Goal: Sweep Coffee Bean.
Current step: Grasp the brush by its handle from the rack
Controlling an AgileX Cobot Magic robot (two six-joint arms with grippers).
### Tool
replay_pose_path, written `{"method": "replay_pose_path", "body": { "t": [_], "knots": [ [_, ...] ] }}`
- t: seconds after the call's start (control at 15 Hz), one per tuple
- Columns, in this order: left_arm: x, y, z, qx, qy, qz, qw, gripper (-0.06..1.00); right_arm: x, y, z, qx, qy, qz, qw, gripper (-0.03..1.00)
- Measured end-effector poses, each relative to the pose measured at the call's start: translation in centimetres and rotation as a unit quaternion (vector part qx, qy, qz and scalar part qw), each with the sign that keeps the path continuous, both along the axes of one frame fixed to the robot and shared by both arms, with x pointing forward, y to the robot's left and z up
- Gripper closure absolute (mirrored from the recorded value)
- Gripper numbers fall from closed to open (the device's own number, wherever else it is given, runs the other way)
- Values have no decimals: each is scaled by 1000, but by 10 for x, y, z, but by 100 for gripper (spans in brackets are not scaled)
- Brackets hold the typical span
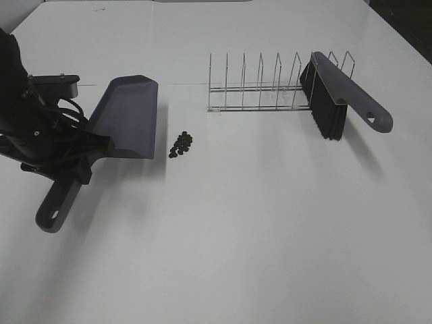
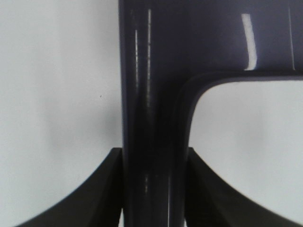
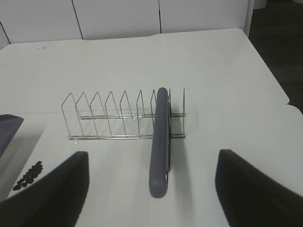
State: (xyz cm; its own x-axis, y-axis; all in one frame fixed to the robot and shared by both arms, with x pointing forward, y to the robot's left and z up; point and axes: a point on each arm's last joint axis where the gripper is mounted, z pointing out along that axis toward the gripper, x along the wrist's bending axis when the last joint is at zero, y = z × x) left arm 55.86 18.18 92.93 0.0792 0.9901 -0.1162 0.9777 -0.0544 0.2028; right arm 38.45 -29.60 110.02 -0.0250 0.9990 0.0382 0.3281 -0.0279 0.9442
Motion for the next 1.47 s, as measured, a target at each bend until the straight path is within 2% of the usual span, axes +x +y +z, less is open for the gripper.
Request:
{"method": "replay_pose_path", "body": {
  "t": [0.13,0.47,0.67,0.93,1.0,1.07,1.2,1.47],
  "knots": [
    [0,0,0,1,0,-1,1000,62,43,-1,7,-4,34,1,999,34],
    [0,0,0,1,0,-1,1000,62,161,-1,1,-3,116,4,993,34],
    [0,0,0,1,0,-1,1000,62,211,-1,-3,-2,160,12,987,34],
    [0,0,0,1,0,-2,1000,62,280,0,-28,-16,225,33,974,34],
    [0,0,0,1,0,-2,1000,62,307,0,-50,-26,248,42,967,34],
    [0,0,0,1,0,-2,1000,62,307,0,-50,-26,248,42,967,34],
    [0,0,0,1,0,-2,1000,62,336,0,-78,-33,282,53,957,34],
    [0,0,0,1,0,-2,1000,62,356,-1,-112,-40,320,57,945,34]
  ]
}}
